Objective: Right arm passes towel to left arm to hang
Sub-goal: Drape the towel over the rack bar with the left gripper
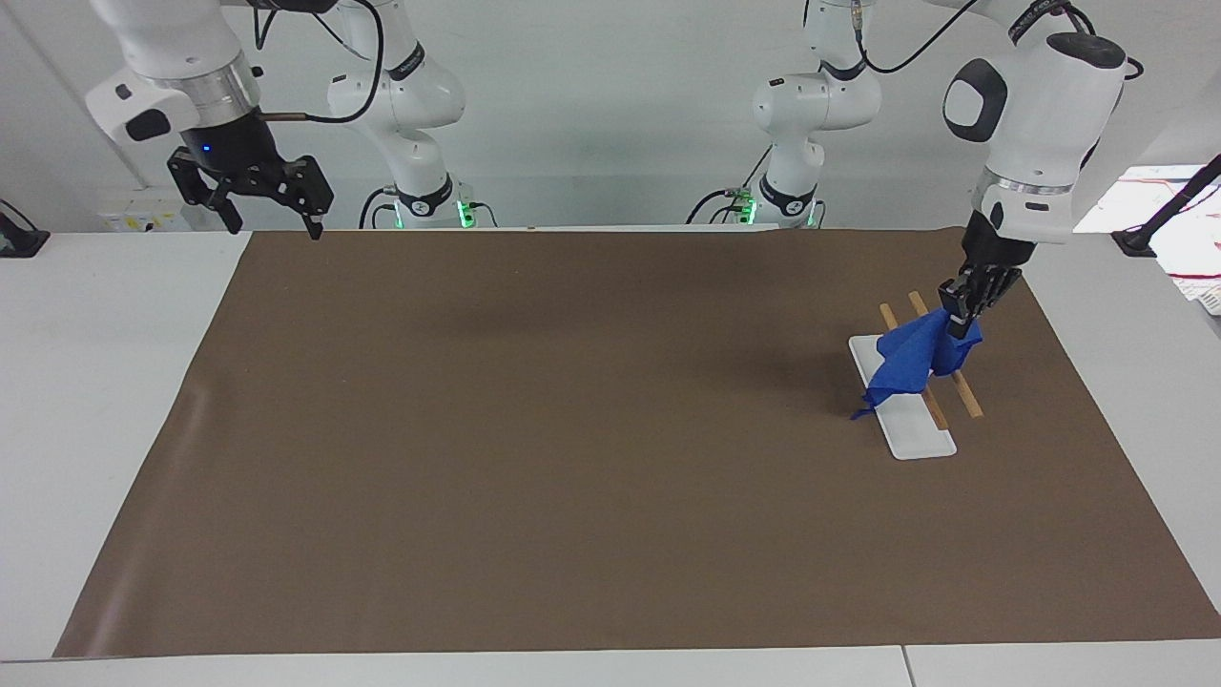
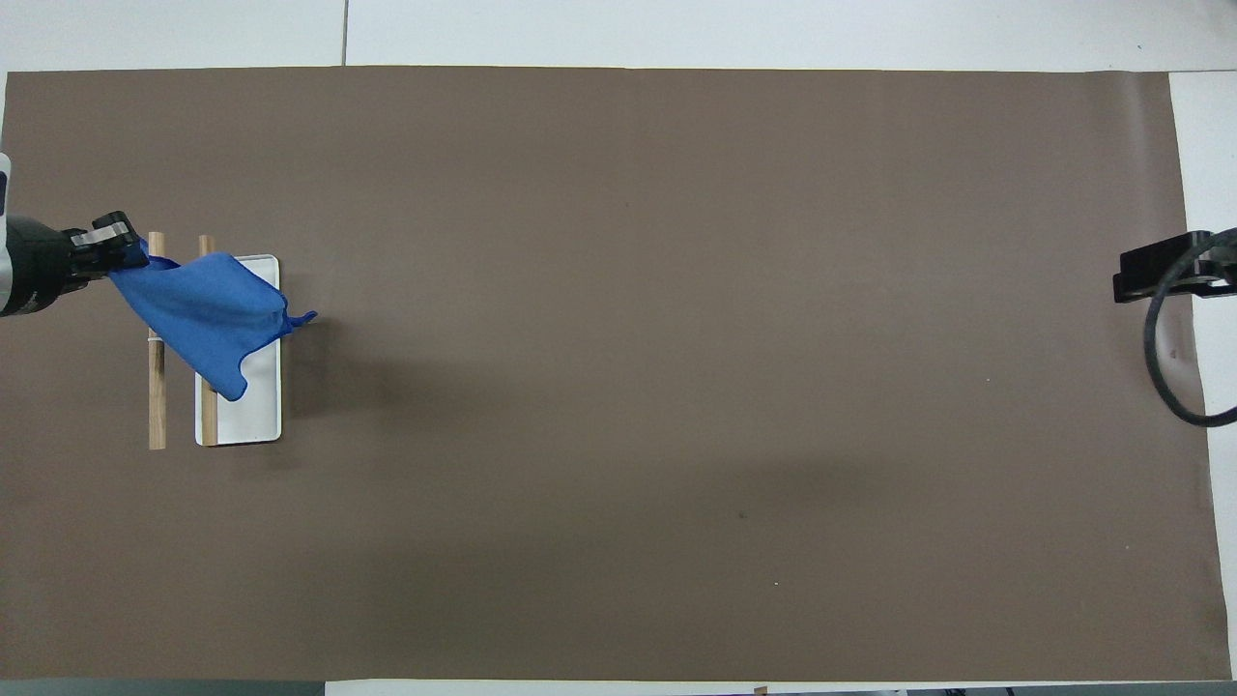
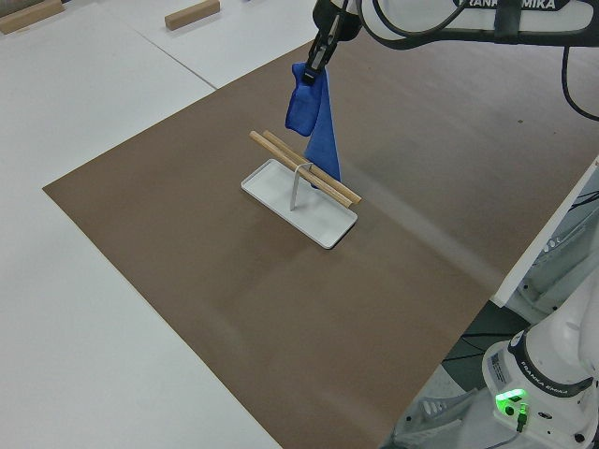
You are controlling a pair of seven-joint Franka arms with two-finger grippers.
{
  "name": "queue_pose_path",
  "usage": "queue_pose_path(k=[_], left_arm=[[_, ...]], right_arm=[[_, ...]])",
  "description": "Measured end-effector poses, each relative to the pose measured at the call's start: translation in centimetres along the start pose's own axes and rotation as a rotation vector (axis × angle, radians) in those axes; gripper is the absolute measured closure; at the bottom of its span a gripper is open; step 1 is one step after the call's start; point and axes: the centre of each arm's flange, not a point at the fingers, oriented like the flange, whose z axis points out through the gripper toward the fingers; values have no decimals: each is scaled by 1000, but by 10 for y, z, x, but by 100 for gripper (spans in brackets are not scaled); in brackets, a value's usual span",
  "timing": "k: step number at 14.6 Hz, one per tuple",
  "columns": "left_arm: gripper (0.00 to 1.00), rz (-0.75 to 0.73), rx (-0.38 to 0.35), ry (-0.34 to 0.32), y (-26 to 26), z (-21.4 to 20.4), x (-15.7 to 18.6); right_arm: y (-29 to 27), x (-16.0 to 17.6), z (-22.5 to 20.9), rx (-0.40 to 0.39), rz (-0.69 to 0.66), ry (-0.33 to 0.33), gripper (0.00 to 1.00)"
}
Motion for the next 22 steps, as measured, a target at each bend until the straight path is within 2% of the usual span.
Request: queue_pose_path(k=[3,6,12,17,22], left_arm=[[98,-4,18,4,-32,1,10],[98,-28,33,-3,-55,7,13],[98,-77,48,30,-95,14,20],[98,-66,57,45,-115,12,23],[98,-60,61,48,-122,10,24]], right_arm=[[-2,7,17,-2,-2,-34,0],[-14,12,21,40,-19,-17,0],[-16,10,21,46,-21,-31,0],[-38,7,20,30,-65,-28,0],[-37,7,20,30,-62,-28,0]])
